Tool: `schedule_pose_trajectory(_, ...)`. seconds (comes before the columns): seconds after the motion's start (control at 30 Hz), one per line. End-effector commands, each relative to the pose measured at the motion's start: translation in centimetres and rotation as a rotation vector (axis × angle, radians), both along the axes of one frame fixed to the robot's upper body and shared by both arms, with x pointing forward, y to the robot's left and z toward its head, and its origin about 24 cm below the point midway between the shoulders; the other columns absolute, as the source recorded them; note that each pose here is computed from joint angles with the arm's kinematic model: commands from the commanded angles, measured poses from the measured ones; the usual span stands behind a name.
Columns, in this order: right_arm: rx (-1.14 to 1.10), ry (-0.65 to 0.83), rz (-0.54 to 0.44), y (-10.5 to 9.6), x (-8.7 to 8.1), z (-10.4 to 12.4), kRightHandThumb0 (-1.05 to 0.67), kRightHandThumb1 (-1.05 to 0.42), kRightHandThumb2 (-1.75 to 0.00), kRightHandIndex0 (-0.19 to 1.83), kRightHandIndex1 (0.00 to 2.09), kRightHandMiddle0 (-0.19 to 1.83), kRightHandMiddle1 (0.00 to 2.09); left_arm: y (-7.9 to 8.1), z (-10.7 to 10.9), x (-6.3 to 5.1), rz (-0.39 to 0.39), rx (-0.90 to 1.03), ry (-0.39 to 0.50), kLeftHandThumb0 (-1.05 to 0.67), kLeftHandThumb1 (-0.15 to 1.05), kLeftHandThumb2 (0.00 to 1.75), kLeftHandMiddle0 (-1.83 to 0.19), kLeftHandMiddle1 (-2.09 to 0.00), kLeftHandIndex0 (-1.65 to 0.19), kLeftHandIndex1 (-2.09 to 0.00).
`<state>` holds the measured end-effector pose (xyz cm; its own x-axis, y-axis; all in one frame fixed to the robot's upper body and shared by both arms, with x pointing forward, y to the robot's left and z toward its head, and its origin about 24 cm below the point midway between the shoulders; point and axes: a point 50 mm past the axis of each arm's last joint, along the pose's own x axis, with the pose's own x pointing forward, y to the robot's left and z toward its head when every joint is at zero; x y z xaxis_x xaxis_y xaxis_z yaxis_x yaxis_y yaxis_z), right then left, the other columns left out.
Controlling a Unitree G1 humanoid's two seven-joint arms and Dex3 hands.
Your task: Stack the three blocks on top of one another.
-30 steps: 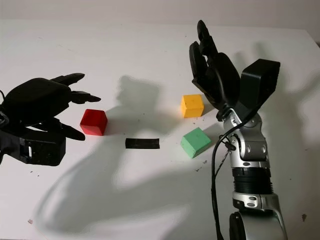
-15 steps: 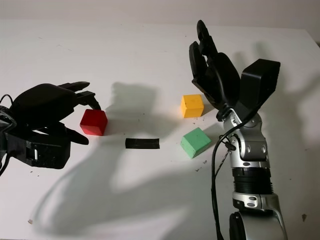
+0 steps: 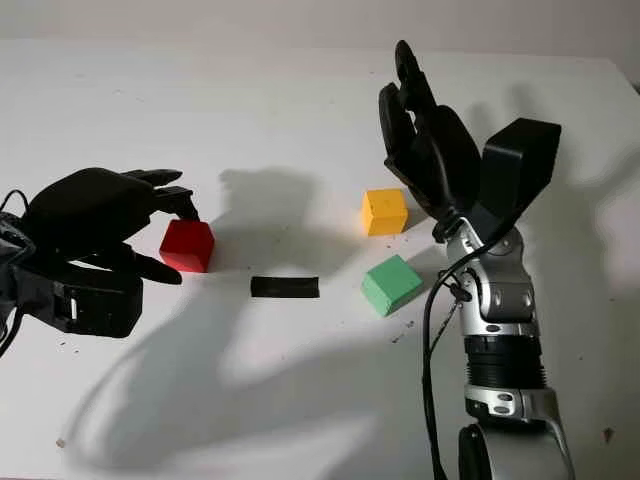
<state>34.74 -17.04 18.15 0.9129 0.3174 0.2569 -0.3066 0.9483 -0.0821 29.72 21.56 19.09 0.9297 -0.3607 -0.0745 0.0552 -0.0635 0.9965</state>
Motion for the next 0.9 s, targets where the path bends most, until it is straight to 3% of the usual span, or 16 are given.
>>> schedule_pose_trajectory(0.0, -0.002, -0.026, -0.001, -0.1, -0.2, 0.4, -0.73, -1.05, -0.63, -0.19, 0.0, -0.19, 0.0, 0.3, -0.2, -0.1, -0.007, -0.042, -0.02, -0.45, 0.99, 0.06, -0.31, -0.07, -0.4, -1.21)
schedule_pose_trajectory(0.17, -0.001, -0.025, -0.001, 0.0, -0.2, 0.3, -0.72, -1.05, -0.63, -0.19, 0.0, -0.19, 0.0, 0.5, 0.1, 0.0, -0.042, -0.109, -0.056, -0.35, 1.0, 0.05, -0.36, -0.07, -0.35, -1.3)
schedule_pose_trajectory(0.53, -0.008, -0.024, -0.009, 0.1, -0.3, 0.3, -0.72, -1.05, -0.63, -0.19, 0.0, -0.19, 0.0, 0.0, 1.3, -0.4, -0.119, -0.123, -0.033, -0.39, 1.02, 0.06, -0.3, -0.04, -0.31, -1.39)
schedule_pose_trajectory(0.87, -0.004, -0.022, -0.013, 0.0, -0.3, 0.4, -0.72, -1.05, -0.63, -0.19, 0.0, -0.19, 0.0, -3.3, 3.4, -0.7, -0.306, -0.182, 0.02, -0.45, 1.05, 0.09, -0.26, -0.04, -0.25, -1.6)
